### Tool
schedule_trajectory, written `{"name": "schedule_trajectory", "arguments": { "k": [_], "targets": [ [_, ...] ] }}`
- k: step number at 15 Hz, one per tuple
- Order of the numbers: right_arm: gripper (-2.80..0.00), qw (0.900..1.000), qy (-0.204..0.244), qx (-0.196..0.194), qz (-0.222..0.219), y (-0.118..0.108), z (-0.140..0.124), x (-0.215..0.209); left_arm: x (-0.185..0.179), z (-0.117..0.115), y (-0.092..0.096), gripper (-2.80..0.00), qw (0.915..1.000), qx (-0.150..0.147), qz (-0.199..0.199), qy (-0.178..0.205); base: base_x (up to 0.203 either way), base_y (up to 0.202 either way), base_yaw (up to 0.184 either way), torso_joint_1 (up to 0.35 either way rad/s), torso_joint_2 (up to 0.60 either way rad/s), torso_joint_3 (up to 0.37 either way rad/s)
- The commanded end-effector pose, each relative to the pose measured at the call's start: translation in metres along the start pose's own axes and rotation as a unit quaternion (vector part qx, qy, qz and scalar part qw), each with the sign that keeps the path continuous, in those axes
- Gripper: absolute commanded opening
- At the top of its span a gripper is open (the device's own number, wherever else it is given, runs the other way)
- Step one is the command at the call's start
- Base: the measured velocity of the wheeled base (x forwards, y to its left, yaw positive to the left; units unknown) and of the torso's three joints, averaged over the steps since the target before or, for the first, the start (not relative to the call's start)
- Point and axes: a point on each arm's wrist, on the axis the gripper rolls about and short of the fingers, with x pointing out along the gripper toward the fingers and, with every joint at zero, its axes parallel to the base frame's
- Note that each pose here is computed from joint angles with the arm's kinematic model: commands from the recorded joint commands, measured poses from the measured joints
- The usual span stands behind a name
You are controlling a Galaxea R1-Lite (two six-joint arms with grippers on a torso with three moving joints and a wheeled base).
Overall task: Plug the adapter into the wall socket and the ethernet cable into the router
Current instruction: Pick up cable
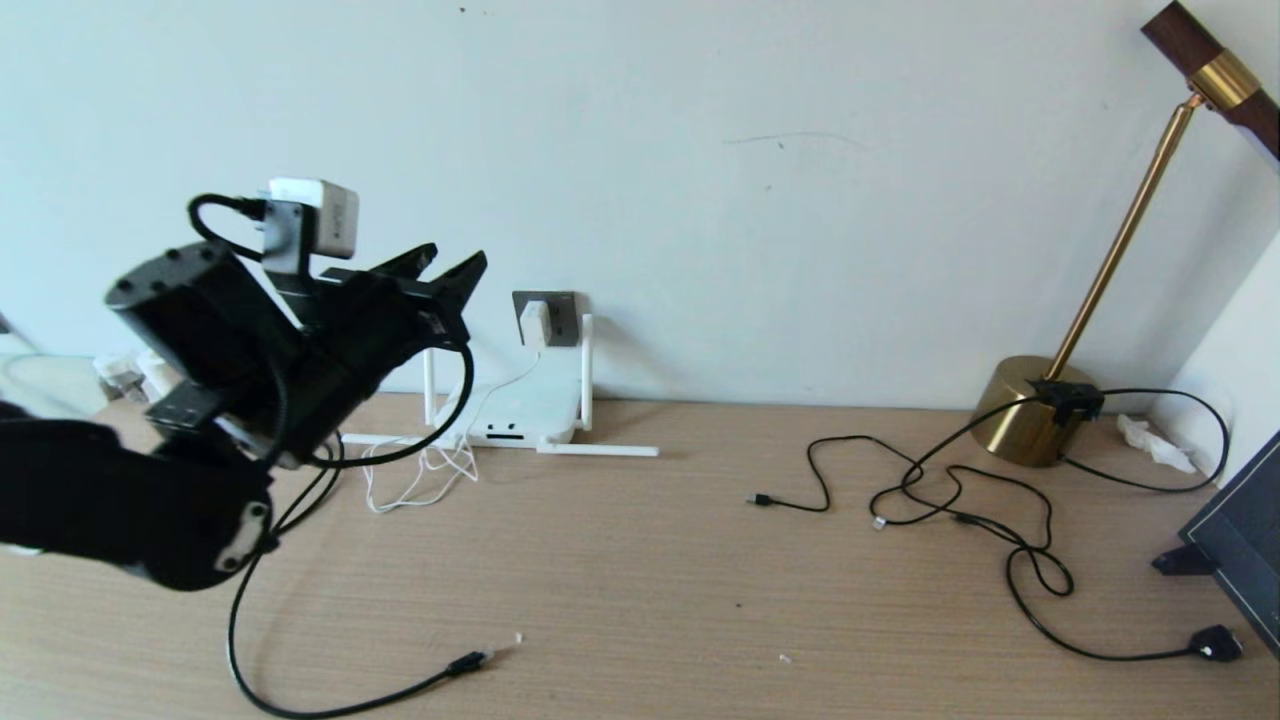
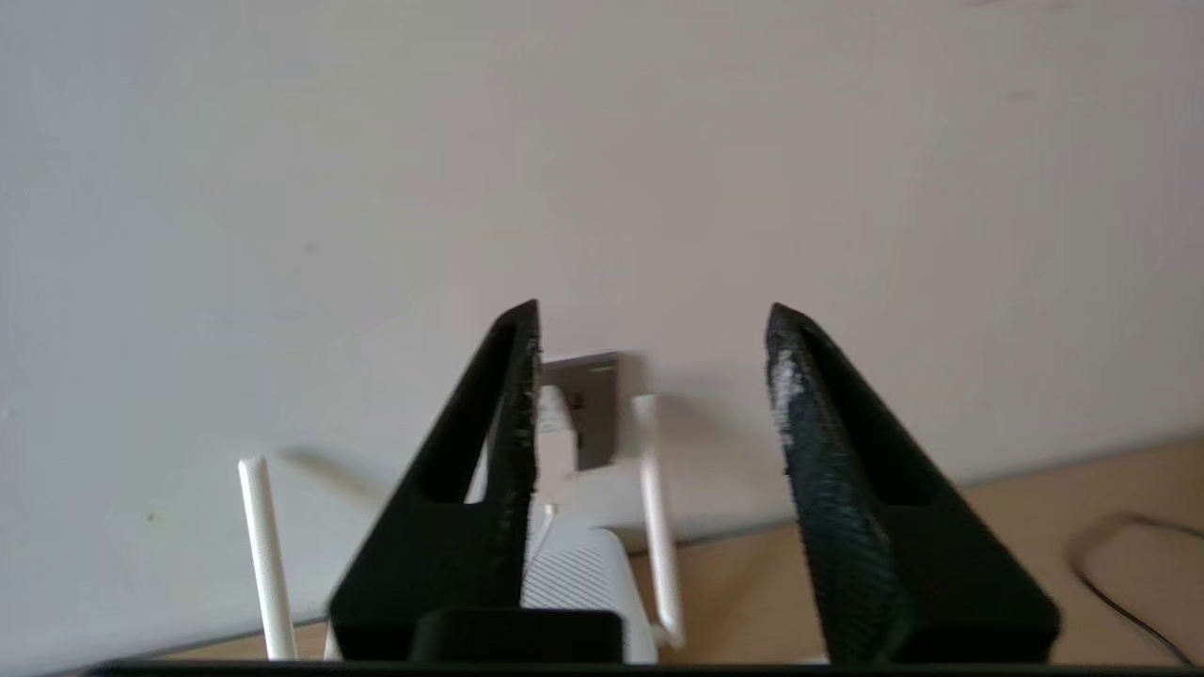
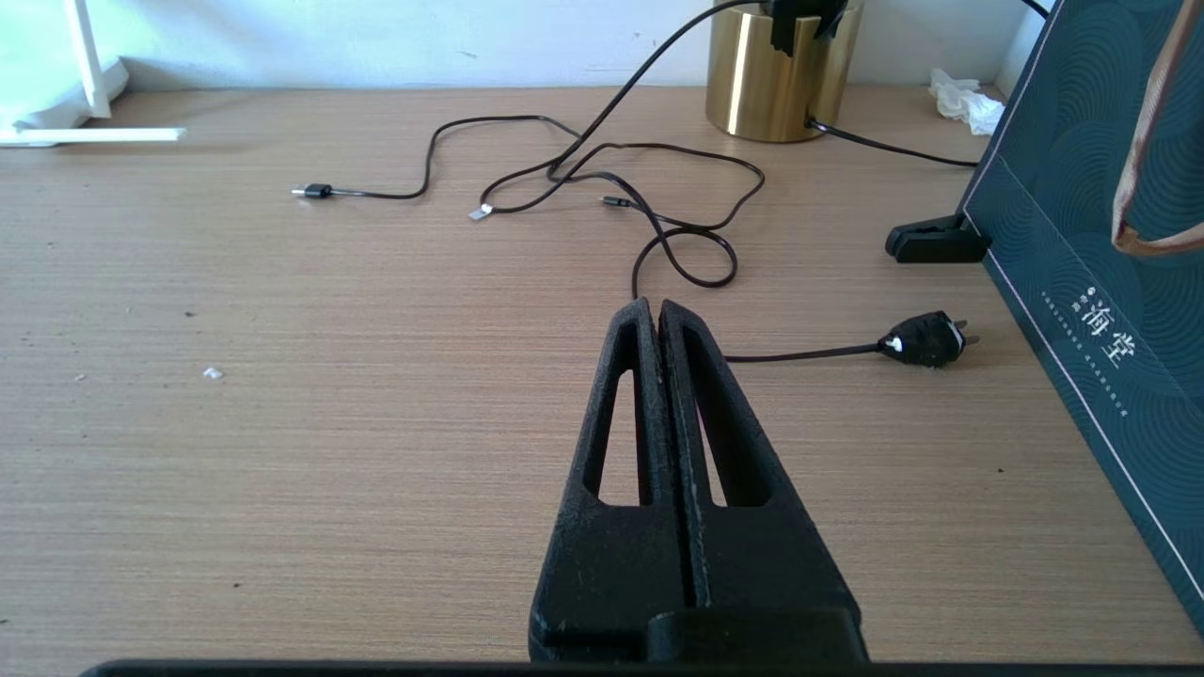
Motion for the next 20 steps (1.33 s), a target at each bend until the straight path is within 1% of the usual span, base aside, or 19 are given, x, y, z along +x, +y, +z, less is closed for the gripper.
{"name": "schedule_trajectory", "arguments": {
  "k": [1, 2, 3, 4, 5, 6, 7, 8, 9, 10, 11, 13, 15, 16, 17, 18, 20],
  "targets": [
    [-2.8, 1.0, 0.0, 0.0, 0.0, 0.0, 0.0, 0.0, -0.047, 0.049, -0.002, -2.8, 0.994, 0.001, -0.064, 0.088, 0.0, 0.0, 0.0, 0.0, 0.0, 0.0],
    [-2.8, 1.0, 0.0, 0.0, 0.0, 0.0, 0.0, 0.0, -0.062, 0.055, -0.008, -2.8, 0.9864, 0.004, -0.096, 0.134, 0.0, 0.0, 0.0, 0.0, 0.0, 0.0],
    [-2.8, 1.0, 0.0, 0.0, 0.0, 0.0, 0.0, 0.0, -0.077, 0.057, -0.015, -2.8, 0.9761, 0.007, -0.129, 0.175, 0.0, 0.0, 0.0, 0.0, 0.0, 0.0],
    [-2.8, 1.0, 0.0, 0.0, 0.0, 0.0, 0.0, 0.0, -0.094, 0.056, -0.022, -2.8, 0.9655, 0.014, -0.157, 0.207, 0.0, 0.0, 0.0, 0.0, 0.0, 0.0],
    [-2.8, 1.0, 0.0, 0.0, 0.001, 0.0, 0.0, 0.0, -0.113, 0.047, -0.027, -2.8, 0.951, 0.03, -0.183, 0.248, 0.0, 0.0, 0.0, 0.0, 0.0, 0.0],
    [-2.8, 1.0, 0.0, 0.0, 0.0, 0.0, 0.0, 0.0, -0.134, 0.036, -0.031, -2.8, 0.9325, 0.061, -0.213, 0.285, 0.0, 0.0, 0.0, 0.0, 0.0, 0.0],
    [-2.8, 1.0, 0.0, 0.0, 0.0, 0.0, 0.0, 0.0, -0.153, 0.028, -0.034, -2.8, 0.9172, 0.087, -0.243, 0.303, 0.0, 0.0, 0.0, 0.0, 0.0, 0.0],
    [-2.8, 1.0, 0.0, 0.0, 0.0, 0.0, 0.0, 0.0, -0.17, 0.022, -0.037, -2.8, 0.9066, 0.102, -0.268, 0.31, 0.0, 0.0, 0.0, 0.0, 0.0, 0.0],
    [-2.8, 1.0, 0.0, 0.0, 0.0, 0.0, 0.0, 0.0, -0.184, 0.02, -0.038, -2.8, 0.9008, 0.114, -0.285, 0.307, 0.0, 0.0, 0.0, 0.0, 0.0, 0.0],
    [-2.8, 1.0, 0.0, 0.0, 0.0, 0.0, 0.0, 0.0, -0.197, 0.019, -0.04, -2.8, 0.8927, 0.129, -0.303, 0.308, 0.0, 0.0, 0.0, 0.0, 0.0, 0.0],
    [-2.8, 1.0, 0.0, 0.0, 0.0, 0.0, 0.0, 0.0, -0.208, 0.018, -0.04, 0.0, 0.8789, 0.145, -0.322, 0.321, 0.0, 0.0, 0.0, 0.0, 0.0, 0.0],
    [-2.8, 1.0, 0.0, 0.0, 0.0, 0.0, 0.0, 0.0, -0.229, 0.021, -0.038, 0.0, 0.8605, 0.171, -0.34, 0.338, 0.0, 0.0, 0.0, 0.0, 0.0, 0.0],
    [-2.8, 1.0, 0.0, 0.0, 0.0, 0.0, 0.0, 0.0, -0.242, 0.021, -0.036, 0.0, 0.8426, 0.186, -0.349, 0.366, 0.0, 0.0, 0.0, 0.0, 0.0, 0.0],
    [-2.8, 1.0, 0.0, 0.0, 0.0, 0.0, 0.0, 0.0, -0.245, 0.019, -0.036, 0.0, 0.8284, 0.203, -0.363, 0.375, 0.0, 0.0, 0.0, 0.0, 0.0, 0.0],
    [-2.8, 1.0, 0.0, 0.0, 0.0, 0.0, 0.0, 0.0, -0.246, 0.017, -0.036, 0.0, 0.8105, 0.221, -0.378, 0.39, 0.0, 0.0, 0.0, 0.0, 0.0, 0.0],
    [-2.8, 1.0, 0.0, 0.0, 0.0, 0.0, 0.0, 0.0, -0.243, 0.012, -0.036, 0.0, 0.7947, 0.23, -0.382, 0.412, 0.0, 0.0, 0.0, 0.0, 0.0, 0.0],
    [-2.8, 1.0, 0.0, 0.0, 0.0, 0.0, 0.0, 0.0, -0.226, -0.006, -0.04, 0.0, 0.7555, 0.245, -0.386, 0.469, 0.0, 0.0, 0.0, 0.0, 0.0, 0.0]
  ]
}}
